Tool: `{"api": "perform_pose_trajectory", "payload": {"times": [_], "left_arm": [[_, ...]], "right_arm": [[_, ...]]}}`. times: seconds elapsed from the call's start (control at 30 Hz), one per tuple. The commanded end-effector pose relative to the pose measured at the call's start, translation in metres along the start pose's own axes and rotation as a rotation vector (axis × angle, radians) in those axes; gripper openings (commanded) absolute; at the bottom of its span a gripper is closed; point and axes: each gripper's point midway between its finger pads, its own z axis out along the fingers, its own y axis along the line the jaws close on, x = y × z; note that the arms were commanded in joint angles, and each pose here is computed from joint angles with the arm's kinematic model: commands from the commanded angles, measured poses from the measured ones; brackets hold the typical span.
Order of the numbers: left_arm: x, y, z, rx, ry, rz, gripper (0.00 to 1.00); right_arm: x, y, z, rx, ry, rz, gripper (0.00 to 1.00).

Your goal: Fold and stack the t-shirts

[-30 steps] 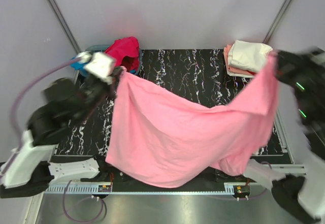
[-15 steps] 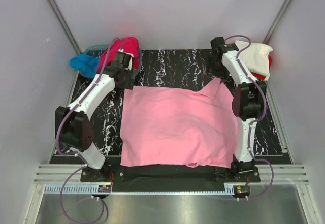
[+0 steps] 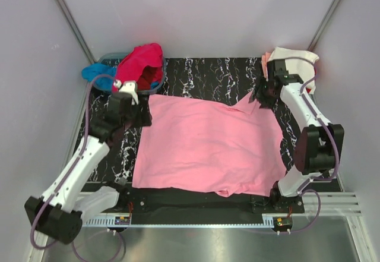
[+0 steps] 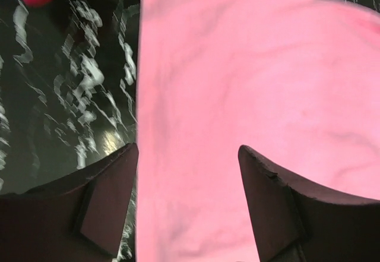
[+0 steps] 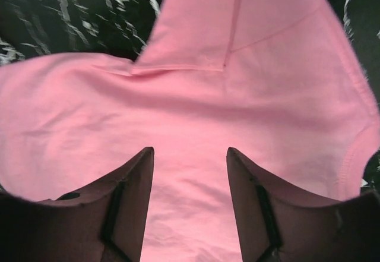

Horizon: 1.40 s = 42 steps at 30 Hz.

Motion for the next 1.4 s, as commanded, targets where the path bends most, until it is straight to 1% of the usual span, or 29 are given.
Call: {"api": "perform_pose_trajectory", "payload": {"times": [0.0, 0.03, 0.07, 0.1, 0.17, 0.2, 0.23, 0.27, 0.3, 0.33, 0.4, 0.53, 0.7, 0.73, 0.8, 0.9, 0.93, 1.0, 1.03, 1.1, 1.13, 1.23, 1.27, 1.33, 1.37], "left_arm": [[0.013, -0.028, -0.009, 0.16, -0.067, -0.147, 0.74], [0.034, -0.027, 0.002, 0.165, -0.051, -0.166, 0.73], [0.042, -0.03, 0.004, 0.185, -0.05, -0.185, 0.73], [0.065, -0.029, 0.01, 0.193, -0.016, -0.208, 0.73], [0.073, -0.034, 0.017, 0.217, -0.037, -0.234, 0.72], [0.092, -0.033, 0.025, 0.217, -0.003, -0.251, 0.71], [0.097, -0.034, 0.029, 0.225, -0.003, -0.256, 0.7], [0.094, -0.038, 0.032, 0.243, -0.028, -0.266, 0.68], [0.107, -0.037, 0.037, 0.241, -0.01, -0.266, 0.67], [0.103, -0.04, 0.038, 0.256, -0.036, -0.27, 0.67], [0.109, -0.038, 0.042, 0.256, -0.041, -0.278, 0.66], [0.103, -0.042, 0.044, 0.287, -0.084, -0.286, 0.66], [0.113, -0.048, 0.048, 0.321, -0.049, -0.278, 0.66], [0.108, -0.05, 0.049, 0.329, -0.066, -0.279, 0.66], [0.11, -0.051, 0.051, 0.326, -0.055, -0.278, 0.66], [0.111, -0.052, 0.054, 0.322, -0.036, -0.276, 0.65], [0.111, -0.051, 0.055, 0.319, -0.034, -0.277, 0.65], [0.112, -0.051, 0.057, 0.317, -0.03, -0.276, 0.64], [0.112, -0.051, 0.057, 0.316, -0.031, -0.276, 0.63], [0.112, -0.051, 0.057, 0.314, -0.035, -0.28, 0.62], [0.111, -0.051, 0.056, 0.317, -0.038, -0.282, 0.62], [0.11, -0.049, 0.055, 0.317, -0.055, -0.287, 0.61], [0.111, -0.049, 0.055, 0.317, -0.057, -0.289, 0.61], [0.11, -0.048, 0.054, 0.316, -0.064, -0.293, 0.6], [0.11, -0.049, 0.054, 0.318, -0.065, -0.294, 0.6]], "right_arm": [[0.024, -0.003, 0.041, -0.084, 0.107, 0.072, 0.58], [0.025, -0.003, 0.05, -0.093, 0.112, 0.084, 0.54], [0.026, -0.006, 0.056, -0.093, 0.122, 0.095, 0.53], [0.03, -0.007, 0.061, -0.096, 0.138, 0.101, 0.52], [0.032, -0.009, 0.076, -0.092, 0.156, 0.112, 0.52], [0.031, -0.011, 0.08, -0.088, 0.157, 0.115, 0.52], [0.03, -0.012, 0.085, -0.085, 0.16, 0.118, 0.52], [0.03, -0.014, 0.094, -0.08, 0.167, 0.122, 0.52], [0.026, -0.013, 0.098, -0.085, 0.164, 0.124, 0.51], [0.026, -0.015, 0.105, -0.081, 0.172, 0.127, 0.51], [0.017, -0.016, 0.11, -0.079, 0.162, 0.125, 0.51], [0.015, -0.023, 0.128, -0.049, 0.184, 0.129, 0.5], [0.009, -0.021, 0.141, -0.048, 0.19, 0.13, 0.47], [0.008, -0.021, 0.141, -0.05, 0.189, 0.131, 0.45], [0.007, -0.019, 0.143, -0.055, 0.19, 0.131, 0.44], [0.006, -0.017, 0.143, -0.066, 0.191, 0.134, 0.3], [0.004, -0.016, 0.142, -0.068, 0.187, 0.134, 0.19], [0.002, -0.013, 0.139, -0.083, 0.185, 0.135, 0.13], [0.0, -0.009, 0.136, -0.095, 0.18, 0.132, 0.05], [-0.005, -0.004, 0.132, -0.118, 0.178, 0.134, 0.01], [-0.008, -0.001, 0.131, -0.126, 0.175, 0.135, 0.0], [-0.022, 0.012, 0.132, -0.172, 0.165, 0.144, 0.0], [-0.036, 0.024, 0.128, -0.209, 0.144, 0.144, 0.0], [-0.04, 0.025, 0.14, -0.198, 0.164, 0.151, 0.0], [-0.059, 0.035, 0.138, -0.22, 0.129, 0.142, 0.0]]}}
